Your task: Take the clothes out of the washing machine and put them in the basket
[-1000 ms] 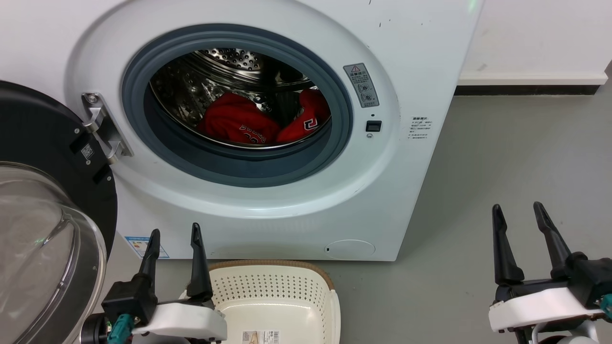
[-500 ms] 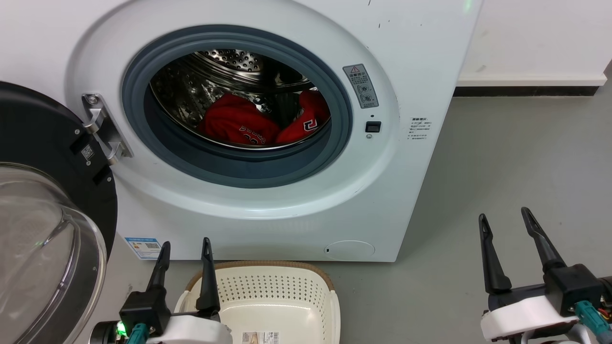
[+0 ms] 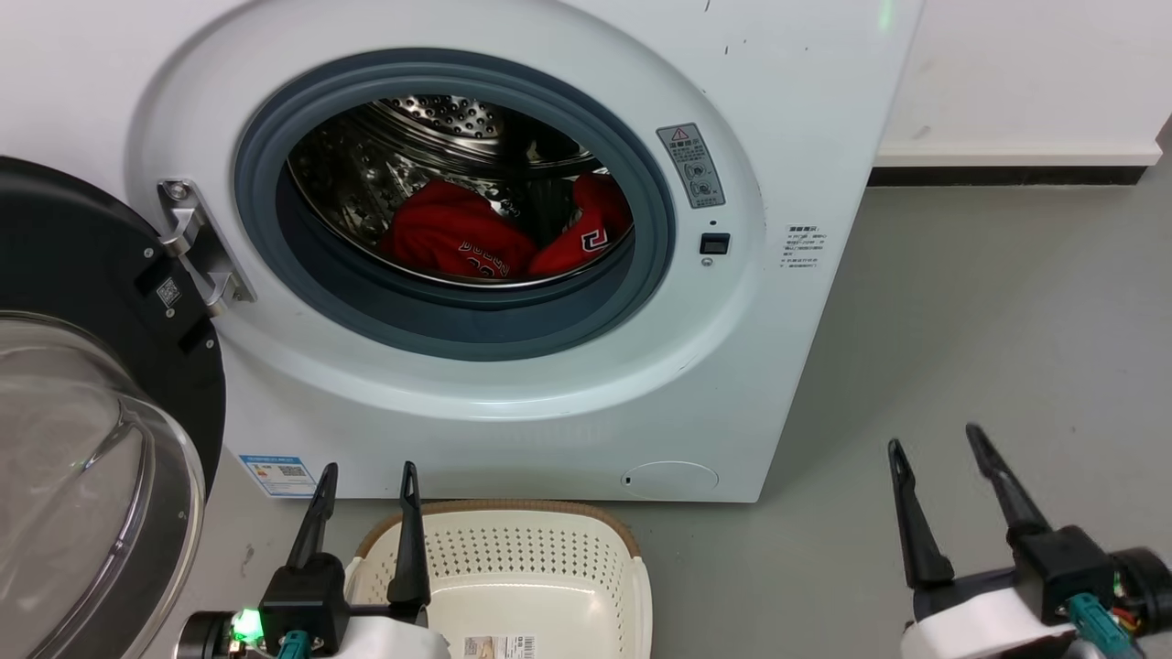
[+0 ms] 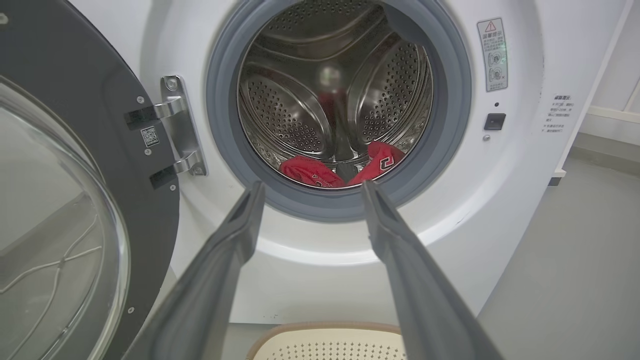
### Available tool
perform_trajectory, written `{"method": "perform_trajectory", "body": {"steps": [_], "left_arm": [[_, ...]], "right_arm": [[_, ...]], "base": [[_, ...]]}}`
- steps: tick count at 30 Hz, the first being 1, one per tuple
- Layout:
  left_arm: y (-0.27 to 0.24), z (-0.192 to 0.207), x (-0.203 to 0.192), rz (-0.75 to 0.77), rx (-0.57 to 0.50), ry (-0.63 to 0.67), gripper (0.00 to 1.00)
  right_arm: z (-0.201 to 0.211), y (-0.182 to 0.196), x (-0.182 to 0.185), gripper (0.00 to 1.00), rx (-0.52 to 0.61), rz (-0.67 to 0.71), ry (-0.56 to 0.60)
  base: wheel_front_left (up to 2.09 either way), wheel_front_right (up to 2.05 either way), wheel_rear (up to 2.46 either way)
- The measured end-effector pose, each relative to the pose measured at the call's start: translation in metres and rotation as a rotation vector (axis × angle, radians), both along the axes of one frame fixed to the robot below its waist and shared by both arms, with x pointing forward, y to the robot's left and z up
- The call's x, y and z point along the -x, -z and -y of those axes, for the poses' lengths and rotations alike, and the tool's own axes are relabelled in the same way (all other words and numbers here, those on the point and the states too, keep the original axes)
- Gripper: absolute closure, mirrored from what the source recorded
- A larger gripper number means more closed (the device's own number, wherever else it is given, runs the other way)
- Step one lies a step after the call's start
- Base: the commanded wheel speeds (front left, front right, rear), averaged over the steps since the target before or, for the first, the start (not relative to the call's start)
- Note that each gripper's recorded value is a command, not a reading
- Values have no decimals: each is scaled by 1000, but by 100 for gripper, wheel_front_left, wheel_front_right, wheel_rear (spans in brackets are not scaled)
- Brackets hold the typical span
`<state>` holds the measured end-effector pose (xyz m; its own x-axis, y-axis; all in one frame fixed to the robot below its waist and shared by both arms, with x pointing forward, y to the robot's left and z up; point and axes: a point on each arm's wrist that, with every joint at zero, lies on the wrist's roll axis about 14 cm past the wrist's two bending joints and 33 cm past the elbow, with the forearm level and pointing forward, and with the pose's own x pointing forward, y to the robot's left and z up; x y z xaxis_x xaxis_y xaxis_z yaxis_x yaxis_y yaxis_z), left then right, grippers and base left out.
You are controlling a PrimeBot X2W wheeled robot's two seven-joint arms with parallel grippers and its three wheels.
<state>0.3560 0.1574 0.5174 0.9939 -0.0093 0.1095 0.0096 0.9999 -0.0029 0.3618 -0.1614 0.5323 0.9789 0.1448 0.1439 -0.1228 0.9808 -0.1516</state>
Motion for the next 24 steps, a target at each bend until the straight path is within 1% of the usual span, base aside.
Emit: {"method": "perform_trajectory", "body": {"steps": [3,8,24], "left_arm": [[-3,1,0,15,-24,3,0],[-7,4,1,34,-50,15,0],[-1,9,1,14,-29,42,0]], "right_arm": [[2,14,3,0,-62,-43,7],[2,15,3,0,-46,-44,5],[6,18,3,0,-44,-52,17]], "base": [[0,0,0],[0,0,0],[0,0,0]]}}
